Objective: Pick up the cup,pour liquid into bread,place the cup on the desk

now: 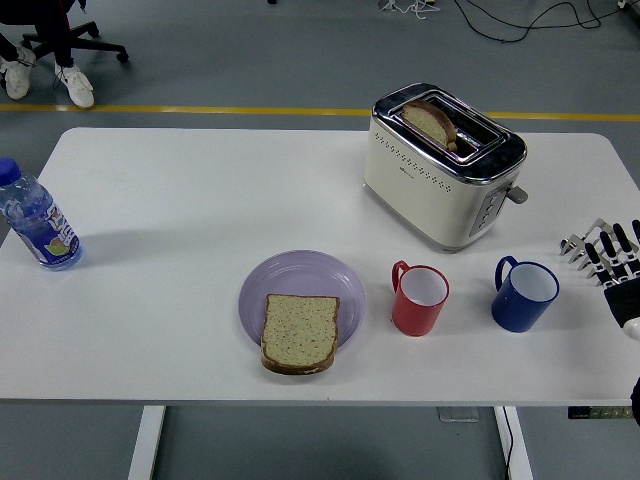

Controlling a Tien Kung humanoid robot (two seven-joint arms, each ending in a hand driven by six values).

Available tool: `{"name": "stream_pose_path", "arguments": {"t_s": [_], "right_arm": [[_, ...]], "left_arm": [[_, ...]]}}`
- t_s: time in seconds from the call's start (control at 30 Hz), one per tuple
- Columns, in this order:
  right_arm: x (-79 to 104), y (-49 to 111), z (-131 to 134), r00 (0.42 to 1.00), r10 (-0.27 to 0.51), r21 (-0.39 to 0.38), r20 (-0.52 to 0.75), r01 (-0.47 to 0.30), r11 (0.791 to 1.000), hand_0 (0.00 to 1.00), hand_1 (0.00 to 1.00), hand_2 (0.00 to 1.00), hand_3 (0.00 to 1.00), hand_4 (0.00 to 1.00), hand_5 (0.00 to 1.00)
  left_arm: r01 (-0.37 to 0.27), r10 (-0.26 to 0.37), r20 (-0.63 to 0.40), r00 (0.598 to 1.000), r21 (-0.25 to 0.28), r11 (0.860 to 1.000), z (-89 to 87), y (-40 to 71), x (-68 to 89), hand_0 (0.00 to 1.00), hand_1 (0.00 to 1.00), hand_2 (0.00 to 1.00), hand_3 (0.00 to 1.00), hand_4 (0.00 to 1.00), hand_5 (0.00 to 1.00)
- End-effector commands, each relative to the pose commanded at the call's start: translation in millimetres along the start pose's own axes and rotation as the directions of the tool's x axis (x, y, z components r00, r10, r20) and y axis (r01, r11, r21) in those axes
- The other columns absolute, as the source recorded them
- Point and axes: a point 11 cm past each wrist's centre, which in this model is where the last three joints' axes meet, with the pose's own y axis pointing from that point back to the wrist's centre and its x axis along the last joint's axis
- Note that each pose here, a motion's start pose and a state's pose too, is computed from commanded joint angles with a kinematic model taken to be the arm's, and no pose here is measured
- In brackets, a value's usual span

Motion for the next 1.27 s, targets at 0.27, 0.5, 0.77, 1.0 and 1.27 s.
{"name": "stream_pose_path", "arguments": {"t_s": [0.27,0.5,0.77,1.0,1.27], "right_arm": [[2.8,0.7,-2.5,0.999,-0.011,0.005,-0.035,0.012,1.000,0.642,0.578,0.636,0.605,0.591,0.137],[4.1,0.1,-0.9,0.999,-0.016,-0.004,-0.033,0.016,1.000,0.641,0.573,0.634,0.604,0.590,0.135],[1.6,-0.9,1.2,0.999,-0.034,-0.012,-0.025,0.034,0.999,0.642,0.574,0.632,0.603,0.588,0.131],[1.1,-1.7,1.2,0.999,-0.038,-0.012,-0.011,0.038,0.999,0.637,0.571,0.632,0.603,0.587,0.126],[1.9,-2.3,0.6,0.999,-0.034,-0.009,-0.014,0.034,0.999,0.637,0.570,0.631,0.603,0.588,0.118]], "left_arm": [[0.001,-0.001,0.010,1.000,0.007,1.000,-3.4,0.0,-0.4,0.627,0.581,0.616,0.556,0.376,0.991],[0.001,-0.001,0.001,1.000,0.007,1.000,-4.0,0.0,-0.6,0.628,0.581,0.617,0.555,0.374,0.988],[0.003,-0.003,-0.008,1.000,0.004,1.000,-2.3,0.0,-1.3,0.628,0.580,0.617,0.555,0.373,0.988],[0.003,-0.003,-0.015,1.000,0.000,1.000,-0.2,0.0,-1.3,0.627,0.580,0.617,0.555,0.372,0.989],[0.003,-0.003,-0.018,1.000,-0.002,1.000,1.3,0.1,-1.0,0.626,0.580,0.617,0.555,0.371,0.988]]}}
